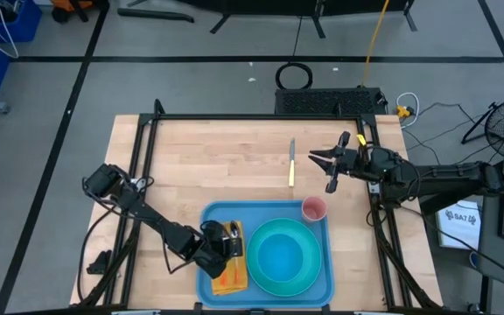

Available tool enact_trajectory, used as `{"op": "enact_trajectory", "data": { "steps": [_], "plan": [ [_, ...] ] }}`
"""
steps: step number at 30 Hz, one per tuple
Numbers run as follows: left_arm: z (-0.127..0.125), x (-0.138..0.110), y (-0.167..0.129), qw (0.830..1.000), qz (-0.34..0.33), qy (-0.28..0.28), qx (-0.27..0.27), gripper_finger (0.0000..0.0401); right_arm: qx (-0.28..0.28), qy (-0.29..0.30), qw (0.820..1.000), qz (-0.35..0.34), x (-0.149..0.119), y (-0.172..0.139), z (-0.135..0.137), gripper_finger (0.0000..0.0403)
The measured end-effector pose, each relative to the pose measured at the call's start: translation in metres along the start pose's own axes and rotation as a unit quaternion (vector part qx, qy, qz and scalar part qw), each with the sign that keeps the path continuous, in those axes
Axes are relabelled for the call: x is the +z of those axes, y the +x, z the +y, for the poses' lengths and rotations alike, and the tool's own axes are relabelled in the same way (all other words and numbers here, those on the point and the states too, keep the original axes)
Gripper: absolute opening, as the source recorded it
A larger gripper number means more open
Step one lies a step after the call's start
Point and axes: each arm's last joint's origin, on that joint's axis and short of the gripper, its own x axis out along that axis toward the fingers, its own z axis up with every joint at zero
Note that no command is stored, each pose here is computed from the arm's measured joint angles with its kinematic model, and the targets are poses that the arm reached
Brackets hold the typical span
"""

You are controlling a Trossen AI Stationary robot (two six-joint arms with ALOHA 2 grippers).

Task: Set up tray
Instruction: Put the orange spoon on the yellow table napkin beside the orange fork

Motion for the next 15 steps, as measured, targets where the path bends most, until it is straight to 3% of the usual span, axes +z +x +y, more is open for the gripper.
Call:
{"op": "enact_trajectory", "data": {
  "steps": [15],
  "plan": [
    [0.01,0.003,0.004,1.0,0.013,0.007,0.017,0.0009,0.0,0.0,1.0,0.0,0.0,0.0,0.0,0.005]
  ]
}}
